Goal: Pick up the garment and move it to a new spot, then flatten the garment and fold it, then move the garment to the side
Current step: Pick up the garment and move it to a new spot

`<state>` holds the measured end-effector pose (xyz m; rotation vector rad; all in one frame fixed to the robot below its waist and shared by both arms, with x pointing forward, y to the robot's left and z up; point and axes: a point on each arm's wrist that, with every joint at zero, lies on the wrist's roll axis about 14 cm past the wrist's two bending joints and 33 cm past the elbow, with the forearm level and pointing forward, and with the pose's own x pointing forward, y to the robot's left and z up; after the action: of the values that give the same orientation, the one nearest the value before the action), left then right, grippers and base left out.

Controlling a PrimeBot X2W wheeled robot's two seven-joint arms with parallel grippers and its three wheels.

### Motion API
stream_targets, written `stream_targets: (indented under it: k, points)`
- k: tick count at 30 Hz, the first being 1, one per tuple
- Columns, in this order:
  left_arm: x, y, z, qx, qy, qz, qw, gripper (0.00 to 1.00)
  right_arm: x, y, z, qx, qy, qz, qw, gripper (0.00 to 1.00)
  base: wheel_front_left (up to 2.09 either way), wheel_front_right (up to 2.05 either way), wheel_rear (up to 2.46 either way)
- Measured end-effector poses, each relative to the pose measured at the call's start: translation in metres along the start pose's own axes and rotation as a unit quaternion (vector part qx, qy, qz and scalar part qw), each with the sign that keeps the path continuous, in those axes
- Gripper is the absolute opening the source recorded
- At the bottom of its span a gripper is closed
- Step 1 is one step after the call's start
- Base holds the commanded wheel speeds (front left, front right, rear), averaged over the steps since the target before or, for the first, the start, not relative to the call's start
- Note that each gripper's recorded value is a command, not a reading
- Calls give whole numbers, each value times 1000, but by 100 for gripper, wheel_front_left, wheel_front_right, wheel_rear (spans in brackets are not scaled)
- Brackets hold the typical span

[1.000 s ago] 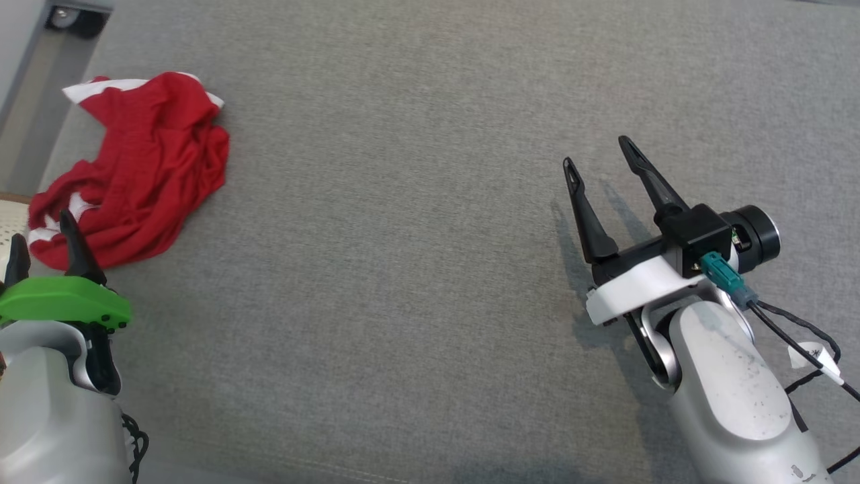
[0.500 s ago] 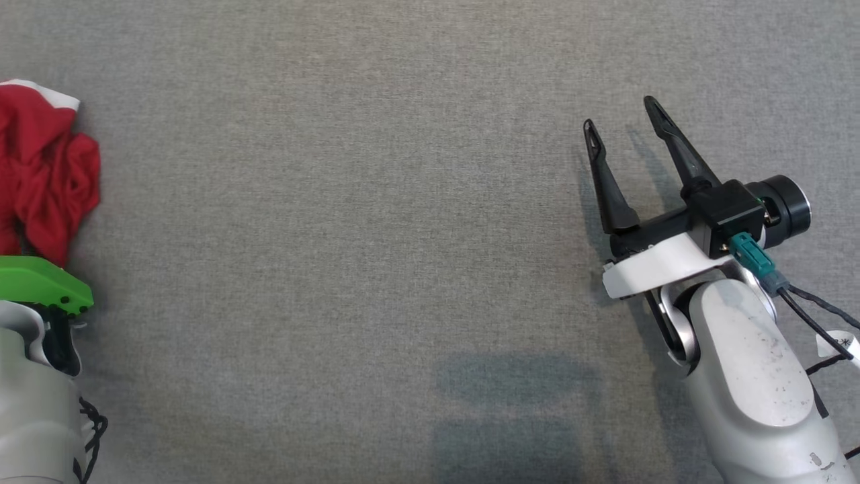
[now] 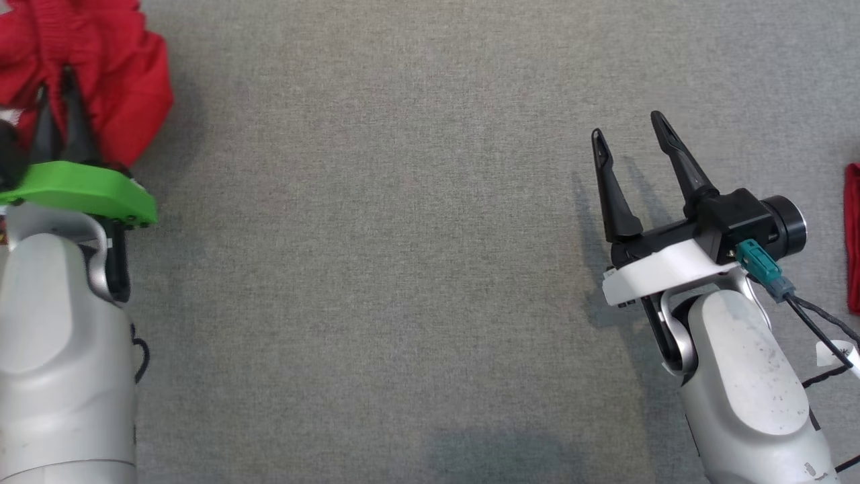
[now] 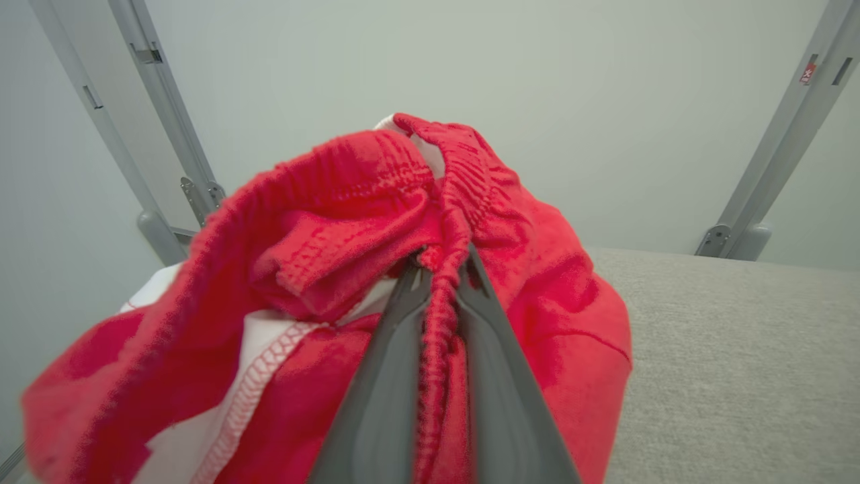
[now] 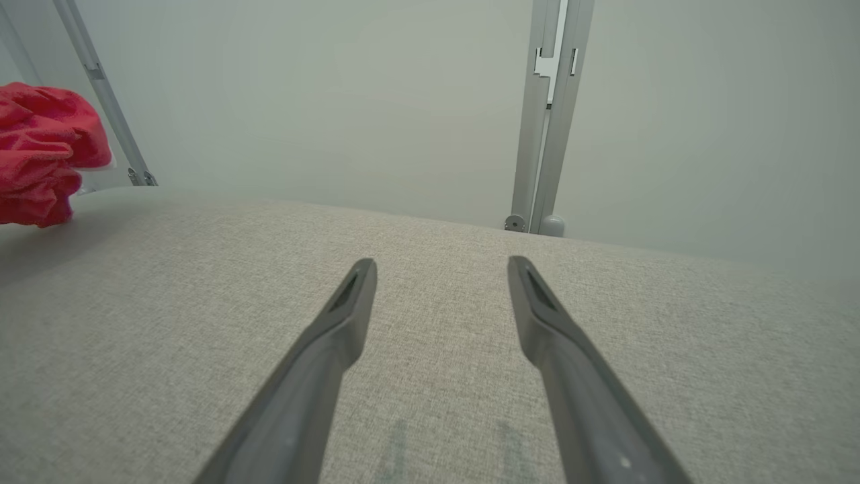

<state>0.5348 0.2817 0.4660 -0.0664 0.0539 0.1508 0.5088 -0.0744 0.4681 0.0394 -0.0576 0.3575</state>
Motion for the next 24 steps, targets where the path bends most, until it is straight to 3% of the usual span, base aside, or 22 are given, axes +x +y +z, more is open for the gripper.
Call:
stream_targets:
  k: [7, 13, 18, 19, 20, 21, 24]
  points:
    - [-12, -129, 5, -3, -16, -160, 987, 0, -21, -22, 15, 10, -7, -39, 999, 100, 0, 0, 0]
    - [-51, -227, -12, -18, 6, -292, 956, 0, -45, -44, 24, 16, -10, -75, 997, 100, 0, 0, 0]
    - [-93, -274, -38, -30, 46, -365, 929, 0, -60, -56, 30, 15, -11, -97, 995, 100, 0, 0, 0]
    - [-99, -280, -41, -34, 52, -375, 925, 27, -63, -58, 32, 14, -12, -100, 995, 100, 0, 0, 0]
    - [-104, -284, -42, -34, 55, -380, 923, 74, -64, -59, 33, 15, -13, -102, 995, 100, 0, 0, 0]
    - [-110, -288, -43, -37, 57, -387, 920, 100, -67, -60, 35, 14, -13, -105, 994, 100, 0, 0, 0]
    - [-124, -292, -47, -42, 65, -397, 915, 100, -71, -62, 39, 14, -16, -108, 994, 100, 0, 0, 0]
